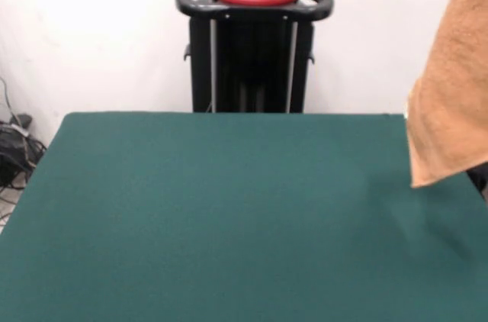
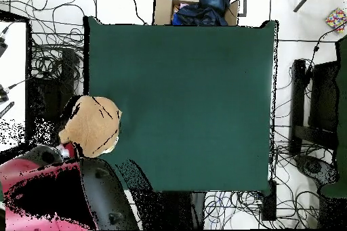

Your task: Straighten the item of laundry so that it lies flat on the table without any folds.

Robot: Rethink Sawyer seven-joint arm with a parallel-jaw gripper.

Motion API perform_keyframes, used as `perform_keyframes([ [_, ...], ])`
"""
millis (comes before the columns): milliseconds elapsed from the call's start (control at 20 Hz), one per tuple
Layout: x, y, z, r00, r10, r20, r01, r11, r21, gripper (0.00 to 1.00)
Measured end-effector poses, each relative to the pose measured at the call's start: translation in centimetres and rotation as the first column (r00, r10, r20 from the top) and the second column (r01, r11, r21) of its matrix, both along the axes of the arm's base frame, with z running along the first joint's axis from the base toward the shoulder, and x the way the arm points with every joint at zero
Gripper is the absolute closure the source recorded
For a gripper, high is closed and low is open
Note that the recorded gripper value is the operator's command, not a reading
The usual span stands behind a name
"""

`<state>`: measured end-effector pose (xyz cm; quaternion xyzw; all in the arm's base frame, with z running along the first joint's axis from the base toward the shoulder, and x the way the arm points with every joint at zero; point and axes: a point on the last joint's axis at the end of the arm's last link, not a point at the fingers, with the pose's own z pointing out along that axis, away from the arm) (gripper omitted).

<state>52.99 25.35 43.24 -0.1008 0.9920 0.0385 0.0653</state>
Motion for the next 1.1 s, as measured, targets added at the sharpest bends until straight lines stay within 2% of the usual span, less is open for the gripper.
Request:
perform_keyframes([
  [300,0.6,-0.1,-0.9,1.0,-0.014,0.001,0.014,1.0,0.018,1.0],
  [550,2.2,-2.2,-3.9,0.995,-0.076,0.068,0.073,0.996,0.044,1.0],
  [850,3.6,-4.3,-8.2,0.981,-0.132,0.14,0.123,0.99,0.069,1.0],
  [1100,3.4,-4.4,-10.2,0.984,-0.133,0.123,0.125,0.99,0.069,1.0],
])
